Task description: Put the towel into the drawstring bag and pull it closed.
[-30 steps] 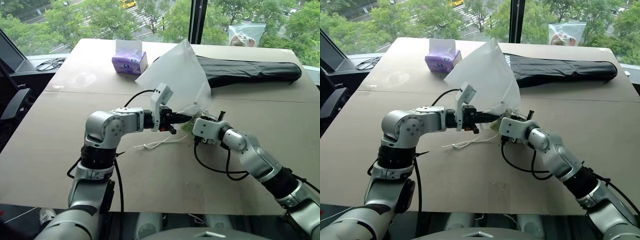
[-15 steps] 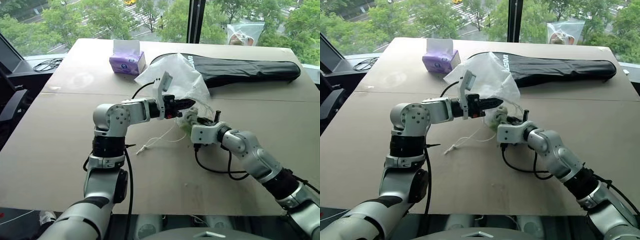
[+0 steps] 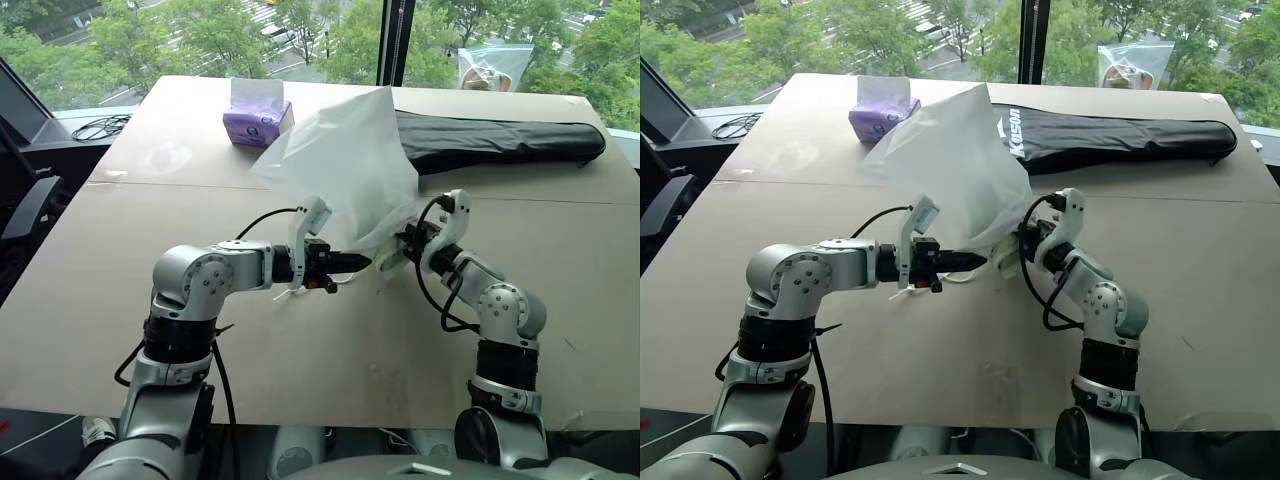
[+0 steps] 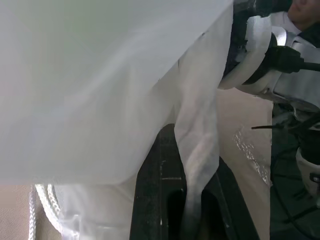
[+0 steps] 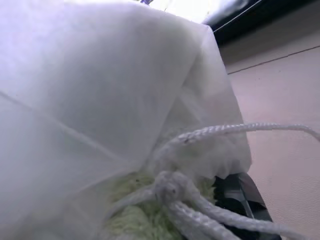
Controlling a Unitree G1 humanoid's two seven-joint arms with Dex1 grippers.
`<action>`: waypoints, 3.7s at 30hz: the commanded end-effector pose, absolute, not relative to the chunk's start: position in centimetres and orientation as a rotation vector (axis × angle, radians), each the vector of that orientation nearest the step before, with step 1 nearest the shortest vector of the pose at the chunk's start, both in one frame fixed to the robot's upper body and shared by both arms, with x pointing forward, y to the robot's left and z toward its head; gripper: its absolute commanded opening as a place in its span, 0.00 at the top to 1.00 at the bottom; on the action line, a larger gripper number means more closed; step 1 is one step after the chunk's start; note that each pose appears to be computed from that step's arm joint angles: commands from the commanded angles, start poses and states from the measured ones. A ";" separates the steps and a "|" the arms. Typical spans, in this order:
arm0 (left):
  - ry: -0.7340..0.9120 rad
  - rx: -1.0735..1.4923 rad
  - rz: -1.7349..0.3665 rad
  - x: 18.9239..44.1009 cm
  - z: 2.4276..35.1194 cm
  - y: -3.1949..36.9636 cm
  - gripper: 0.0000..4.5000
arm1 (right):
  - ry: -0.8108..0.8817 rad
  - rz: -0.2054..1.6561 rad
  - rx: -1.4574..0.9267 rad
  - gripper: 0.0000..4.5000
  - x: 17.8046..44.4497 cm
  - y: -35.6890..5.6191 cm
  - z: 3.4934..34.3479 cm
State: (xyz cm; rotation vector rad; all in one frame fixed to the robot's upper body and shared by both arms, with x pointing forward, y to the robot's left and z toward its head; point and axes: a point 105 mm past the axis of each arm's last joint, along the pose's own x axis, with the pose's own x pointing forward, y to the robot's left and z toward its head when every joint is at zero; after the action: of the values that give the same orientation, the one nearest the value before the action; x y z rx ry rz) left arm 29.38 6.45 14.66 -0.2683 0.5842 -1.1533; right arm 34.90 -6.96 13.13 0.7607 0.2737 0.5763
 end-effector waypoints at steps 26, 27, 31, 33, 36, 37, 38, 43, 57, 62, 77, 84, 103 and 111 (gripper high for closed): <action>0.386 -0.457 -1.014 33.5 20.3 7.7 1.00 | 0.280 0.770 0.205 0.40 30.8 -5.0 14.3; 0.388 -0.455 -1.004 33.5 20.1 7.9 1.00 | 0.279 0.772 0.188 0.40 30.7 -5.2 14.4; 0.407 -0.443 -0.954 33.6 19.1 9.0 1.00 | 0.293 0.758 0.107 0.40 29.9 -6.3 14.2; 0.417 -0.413 -0.948 33.3 18.6 9.4 1.00 | 0.309 0.754 0.072 0.40 29.3 -6.9 13.9; 0.436 -0.366 -0.963 32.4 17.9 9.7 1.00 | 0.329 0.775 0.014 0.40 28.2 -7.3 13.5; 0.437 -0.366 -0.969 32.2 17.9 9.8 1.00 | 0.330 0.779 0.005 0.40 28.0 -7.4 13.5; 0.440 -0.364 -0.973 32.1 17.8 9.8 1.00 | 0.330 0.790 -0.009 0.40 27.9 -7.3 13.4; 0.454 -0.350 -0.987 31.7 17.3 9.6 1.00 | 0.382 0.823 -0.041 0.52 27.8 -5.7 10.9; 0.528 -0.349 -1.041 30.1 16.6 10.5 1.00 | 0.210 0.901 0.721 0.96 30.4 -2.6 12.7; 0.617 -0.430 -1.237 26.5 17.4 10.2 1.00 | 0.123 0.930 0.935 0.96 31.7 -1.5 15.6; 0.415 -0.597 -1.333 27.6 21.8 8.6 1.00 | 0.172 1.239 0.895 0.96 27.2 0.4 21.3; 0.390 -0.750 -1.044 31.8 21.5 9.5 1.00 | 0.260 0.876 0.688 0.96 28.2 -5.9 16.8; 0.524 -0.157 -0.981 31.7 16.8 7.3 1.00 | 0.300 0.794 0.557 0.96 30.2 -4.9 17.7; 0.643 -0.301 -1.300 27.8 18.7 6.9 1.00 | 0.328 0.792 0.890 0.96 32.8 -1.3 16.8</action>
State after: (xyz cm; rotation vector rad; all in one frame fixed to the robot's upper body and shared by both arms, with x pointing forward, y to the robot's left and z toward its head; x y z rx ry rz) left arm 30.43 8.82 15.89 -0.2025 0.6605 -1.0605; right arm 32.63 -1.26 15.56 0.8239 0.3739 0.7719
